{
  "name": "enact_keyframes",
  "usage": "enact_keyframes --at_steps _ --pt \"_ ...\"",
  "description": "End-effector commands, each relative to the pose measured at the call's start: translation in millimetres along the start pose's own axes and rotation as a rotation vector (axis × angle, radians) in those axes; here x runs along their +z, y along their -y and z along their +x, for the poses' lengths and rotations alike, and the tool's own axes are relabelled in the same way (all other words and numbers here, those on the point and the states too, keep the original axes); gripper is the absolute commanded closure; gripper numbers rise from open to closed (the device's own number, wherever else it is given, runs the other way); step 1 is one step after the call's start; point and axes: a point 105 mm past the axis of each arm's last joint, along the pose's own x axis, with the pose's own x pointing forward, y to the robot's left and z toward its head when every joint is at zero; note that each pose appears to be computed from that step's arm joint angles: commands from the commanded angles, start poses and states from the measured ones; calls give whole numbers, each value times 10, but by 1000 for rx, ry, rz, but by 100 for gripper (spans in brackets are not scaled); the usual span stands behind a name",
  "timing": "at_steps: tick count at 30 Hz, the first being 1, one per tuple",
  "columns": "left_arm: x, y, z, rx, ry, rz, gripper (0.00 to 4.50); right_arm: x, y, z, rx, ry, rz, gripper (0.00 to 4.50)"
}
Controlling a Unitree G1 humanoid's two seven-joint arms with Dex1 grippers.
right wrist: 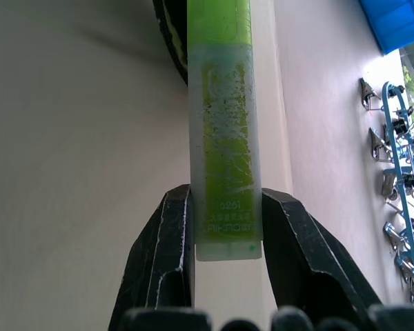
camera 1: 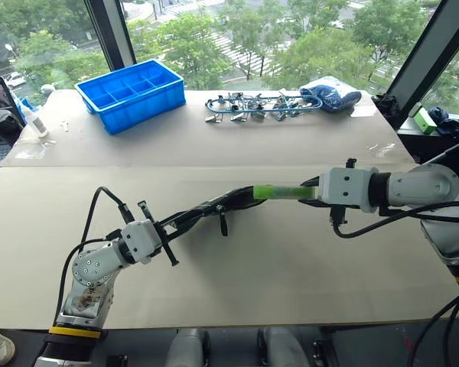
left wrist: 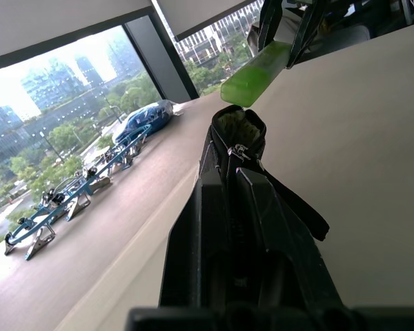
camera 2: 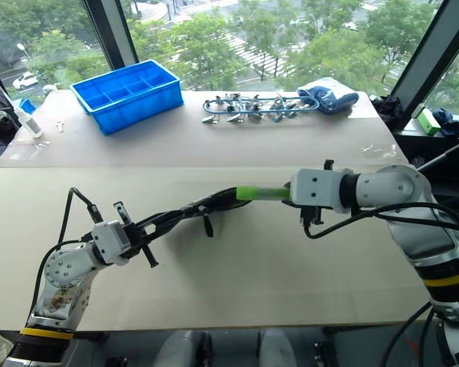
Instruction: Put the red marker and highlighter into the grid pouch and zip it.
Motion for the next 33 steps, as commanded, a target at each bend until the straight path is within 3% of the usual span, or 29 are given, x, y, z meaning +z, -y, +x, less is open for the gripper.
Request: enact_keyframes --at_steps 1,14,33 --pt "96 -20 27 5 38 21 450 76 138 -66 -55 -1 -86 349" --pt "94 -30 63 -6 46 21 450 106 -80 273 23 -24 -225 349" --pt "-28 79 123 -48 42 -21 450 527 -327 853 67 176 -247 349"
